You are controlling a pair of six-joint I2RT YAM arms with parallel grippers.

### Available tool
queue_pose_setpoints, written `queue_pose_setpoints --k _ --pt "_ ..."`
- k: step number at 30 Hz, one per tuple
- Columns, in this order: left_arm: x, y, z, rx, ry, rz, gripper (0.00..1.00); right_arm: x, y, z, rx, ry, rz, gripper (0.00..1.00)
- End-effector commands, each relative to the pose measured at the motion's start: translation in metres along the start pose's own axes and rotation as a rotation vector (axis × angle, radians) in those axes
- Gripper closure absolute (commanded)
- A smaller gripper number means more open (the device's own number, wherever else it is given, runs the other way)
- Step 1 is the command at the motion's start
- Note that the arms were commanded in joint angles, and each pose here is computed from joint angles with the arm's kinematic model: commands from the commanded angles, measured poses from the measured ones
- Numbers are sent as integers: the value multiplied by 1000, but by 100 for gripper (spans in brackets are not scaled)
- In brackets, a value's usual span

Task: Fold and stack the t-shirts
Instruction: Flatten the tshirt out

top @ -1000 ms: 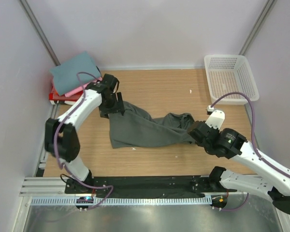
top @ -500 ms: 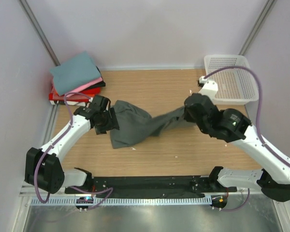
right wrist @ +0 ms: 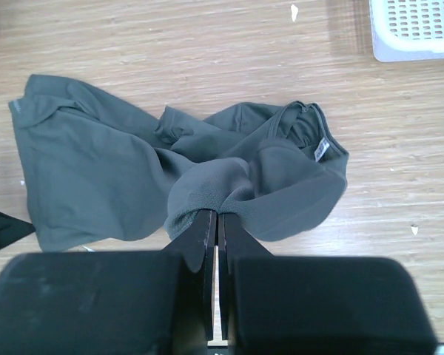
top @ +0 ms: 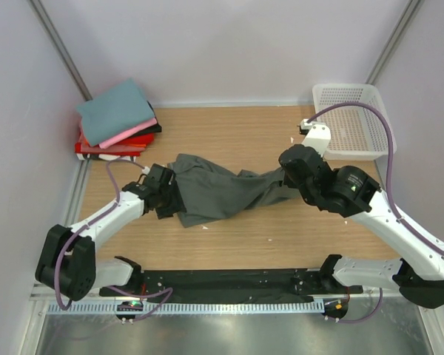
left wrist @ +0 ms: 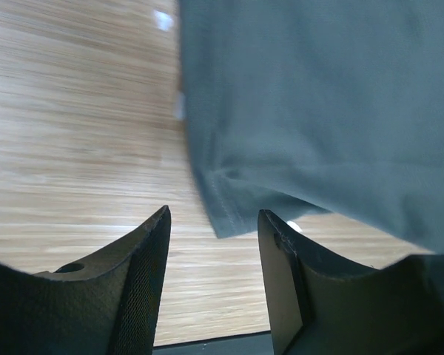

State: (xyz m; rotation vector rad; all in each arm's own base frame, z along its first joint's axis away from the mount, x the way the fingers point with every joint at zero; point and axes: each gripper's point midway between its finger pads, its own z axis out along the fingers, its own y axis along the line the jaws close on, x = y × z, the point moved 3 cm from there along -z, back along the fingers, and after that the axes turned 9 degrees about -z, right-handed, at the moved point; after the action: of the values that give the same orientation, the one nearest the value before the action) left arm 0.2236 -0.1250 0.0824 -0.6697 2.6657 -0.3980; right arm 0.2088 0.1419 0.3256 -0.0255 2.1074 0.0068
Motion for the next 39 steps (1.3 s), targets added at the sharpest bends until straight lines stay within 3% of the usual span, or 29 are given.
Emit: queue_pose_setpoints --k 1,13,15,16,17,20,22,23,24,26,31,39 --pt "5 -27 6 100 -33 26 48 -4 -5 -2 12 -30 34 99" --pt "44 -12 28 43 26 49 49 6 -6 12 39 -8 10 99" --pt "49 -12 33 36 31 59 53 8 -6 15 37 -2 13 99" --pt "52 -13 34 37 35 61 57 10 -6 17 37 3 11 99" --pt "52 -14 36 39 35 64 74 12 -6 18 37 8 10 99" --pt "47 -24 36 55 16 74 100 11 -8 20 43 10 15 99" --pt "39 -28 25 35 -20 101 100 10 -12 18 49 6 18 99" --pt "24 -47 9 56 -71 126 100 5 -13 15 50 -4 26 99" --pt "18 -37 -5 -17 -107 147 100 4 -16 13 55 -4 15 99" --pt "-4 -63 -52 68 -192 156 100 -10 -22 2 58 -39 29 99" --pt "-36 -80 -162 196 -348 163 100 -47 -40 -31 27 -149 34 99" --pt "-65 -104 -296 384 -492 219 100 -83 -64 -92 -144 -326 54 99"
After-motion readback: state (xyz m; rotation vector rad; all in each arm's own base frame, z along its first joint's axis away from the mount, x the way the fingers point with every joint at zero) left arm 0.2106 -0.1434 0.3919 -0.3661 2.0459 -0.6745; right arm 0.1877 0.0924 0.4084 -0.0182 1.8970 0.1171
